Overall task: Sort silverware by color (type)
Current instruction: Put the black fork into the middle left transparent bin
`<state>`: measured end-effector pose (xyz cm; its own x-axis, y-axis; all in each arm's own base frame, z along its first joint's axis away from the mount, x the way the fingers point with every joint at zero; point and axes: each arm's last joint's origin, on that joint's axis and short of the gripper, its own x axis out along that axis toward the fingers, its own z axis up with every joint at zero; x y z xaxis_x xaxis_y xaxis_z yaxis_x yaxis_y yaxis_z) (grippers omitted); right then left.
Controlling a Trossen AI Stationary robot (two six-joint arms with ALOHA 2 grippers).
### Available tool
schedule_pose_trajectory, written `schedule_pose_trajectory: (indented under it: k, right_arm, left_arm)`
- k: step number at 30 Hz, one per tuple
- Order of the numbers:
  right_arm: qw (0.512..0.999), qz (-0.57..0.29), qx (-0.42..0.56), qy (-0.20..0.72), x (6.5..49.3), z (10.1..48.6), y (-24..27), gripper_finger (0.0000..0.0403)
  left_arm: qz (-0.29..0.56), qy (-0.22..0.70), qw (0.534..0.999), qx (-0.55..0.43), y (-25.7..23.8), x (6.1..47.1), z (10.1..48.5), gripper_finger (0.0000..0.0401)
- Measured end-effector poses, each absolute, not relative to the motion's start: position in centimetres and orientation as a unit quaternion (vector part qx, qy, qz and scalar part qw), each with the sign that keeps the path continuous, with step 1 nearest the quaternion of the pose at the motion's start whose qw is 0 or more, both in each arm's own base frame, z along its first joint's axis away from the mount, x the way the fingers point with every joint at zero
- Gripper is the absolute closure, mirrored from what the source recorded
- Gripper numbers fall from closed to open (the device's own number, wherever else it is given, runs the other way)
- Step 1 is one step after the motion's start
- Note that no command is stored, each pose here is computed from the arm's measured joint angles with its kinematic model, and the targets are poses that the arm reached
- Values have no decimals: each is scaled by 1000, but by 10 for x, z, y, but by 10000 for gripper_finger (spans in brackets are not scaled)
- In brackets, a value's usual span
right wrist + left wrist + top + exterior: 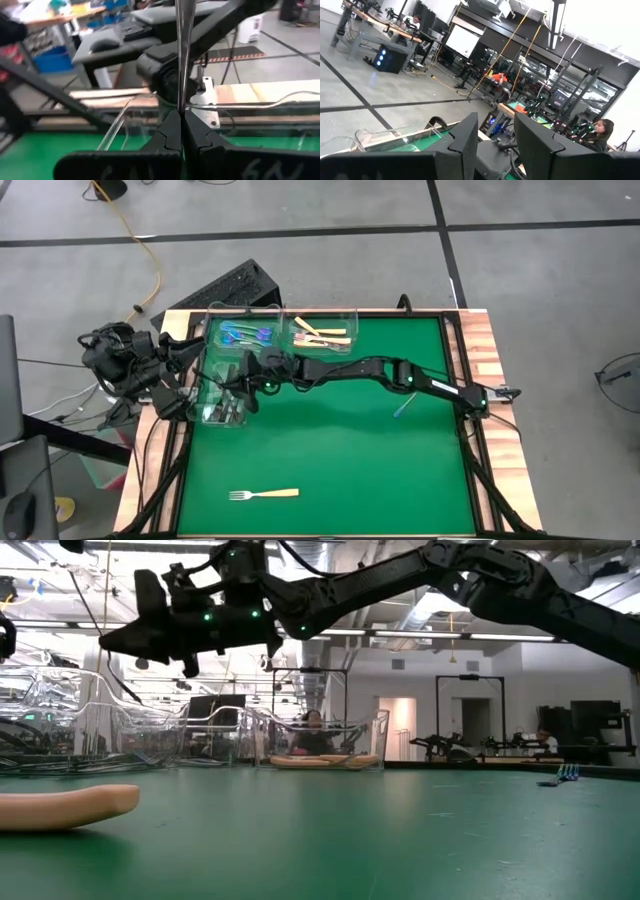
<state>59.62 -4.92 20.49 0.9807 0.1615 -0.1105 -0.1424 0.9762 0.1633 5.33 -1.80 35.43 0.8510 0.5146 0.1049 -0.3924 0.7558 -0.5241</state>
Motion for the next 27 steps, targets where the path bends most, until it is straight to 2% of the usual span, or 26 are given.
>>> schedule_pose_trajectory:
  k: [14, 27]
  right_arm:
    - [986, 142, -42, 72, 593, 206, -60, 396]
    - [983, 149, -81, 76, 593, 204, -59, 397]
  left_arm:
    - [244, -122, 929, -251, -18, 53, 354, 289]
    - [248, -121, 928, -250, -18, 53, 354, 289]
